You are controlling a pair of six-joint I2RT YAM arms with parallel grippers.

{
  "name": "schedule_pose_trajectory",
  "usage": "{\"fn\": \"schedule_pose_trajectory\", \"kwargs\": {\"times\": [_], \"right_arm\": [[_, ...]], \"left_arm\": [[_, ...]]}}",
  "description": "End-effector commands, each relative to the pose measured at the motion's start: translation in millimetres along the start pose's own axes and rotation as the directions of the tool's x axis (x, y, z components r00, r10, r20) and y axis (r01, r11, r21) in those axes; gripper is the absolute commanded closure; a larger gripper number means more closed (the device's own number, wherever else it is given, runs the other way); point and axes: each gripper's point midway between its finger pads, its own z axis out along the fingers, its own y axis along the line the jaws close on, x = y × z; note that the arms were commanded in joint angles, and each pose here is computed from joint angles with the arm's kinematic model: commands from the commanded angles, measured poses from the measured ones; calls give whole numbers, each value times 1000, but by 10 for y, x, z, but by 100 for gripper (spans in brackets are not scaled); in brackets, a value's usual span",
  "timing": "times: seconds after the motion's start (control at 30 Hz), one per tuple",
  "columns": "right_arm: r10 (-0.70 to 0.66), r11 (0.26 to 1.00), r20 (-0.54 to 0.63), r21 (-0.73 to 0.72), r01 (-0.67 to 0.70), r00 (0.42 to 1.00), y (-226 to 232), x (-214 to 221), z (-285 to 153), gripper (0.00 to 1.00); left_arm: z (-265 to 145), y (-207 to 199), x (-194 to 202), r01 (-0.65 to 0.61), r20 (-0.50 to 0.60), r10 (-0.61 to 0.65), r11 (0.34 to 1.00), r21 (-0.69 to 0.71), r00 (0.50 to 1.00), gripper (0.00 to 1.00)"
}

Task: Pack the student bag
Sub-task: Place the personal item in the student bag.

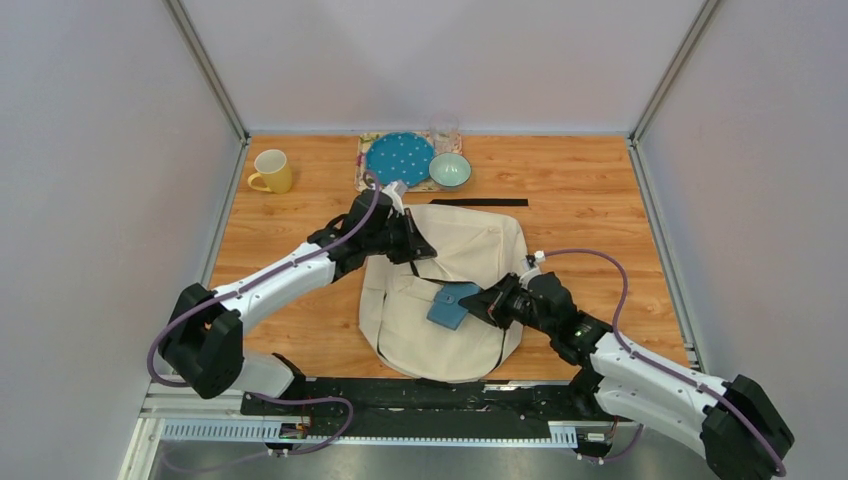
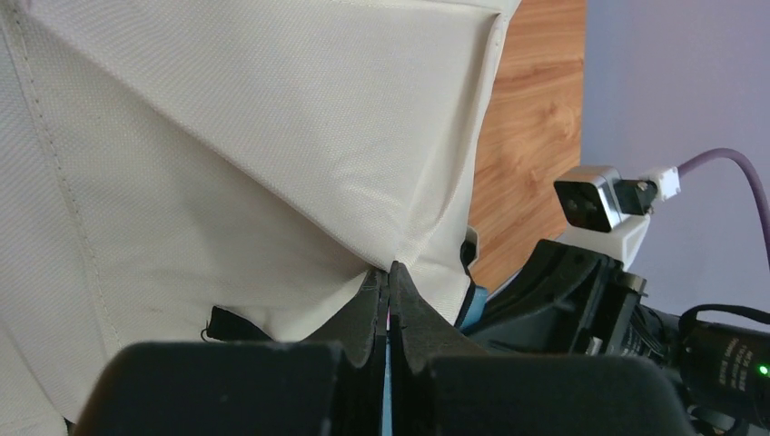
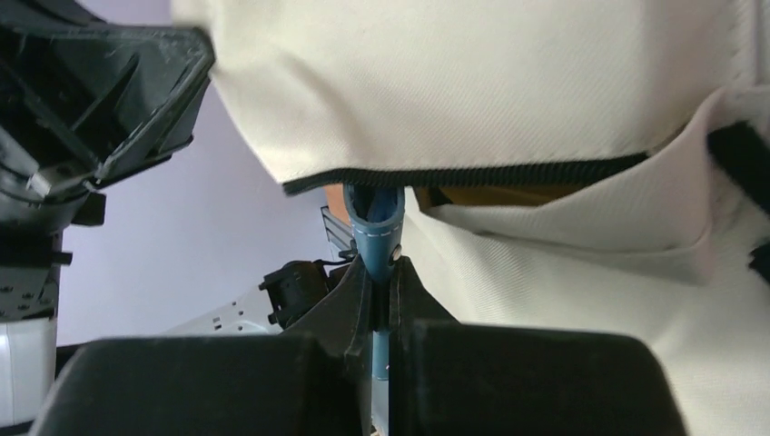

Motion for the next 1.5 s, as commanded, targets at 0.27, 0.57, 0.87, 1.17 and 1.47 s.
{"fn": "schedule_pose_trajectory", "kwargs": {"times": [0.27, 0.57, 0.87, 1.17, 1.47], "right_arm": [[35, 992, 152, -127, -16, 988, 399, -500, 4, 100], [43, 991, 261, -130, -9, 964, 428, -930, -49, 100], [37, 976, 352, -216, 42, 935, 570, -1017, 16, 100], [72, 949, 360, -313, 48, 930, 851, -1171, 320, 100], [59, 957, 373, -286, 55, 926, 898, -1155, 687, 95]], "left_arm": [[-297, -332, -79, 8, 78, -20, 988, 153, 997, 100], [-390, -260, -30, 97, 125, -120, 979, 177, 985, 100], [-290, -333, -14, 119, 84, -140, 969, 219, 987, 100], [-266, -363, 74, 91, 20, -98, 970, 226, 995, 100], [-254, -381, 39, 91, 0, -93, 965, 245, 996, 100]]}}
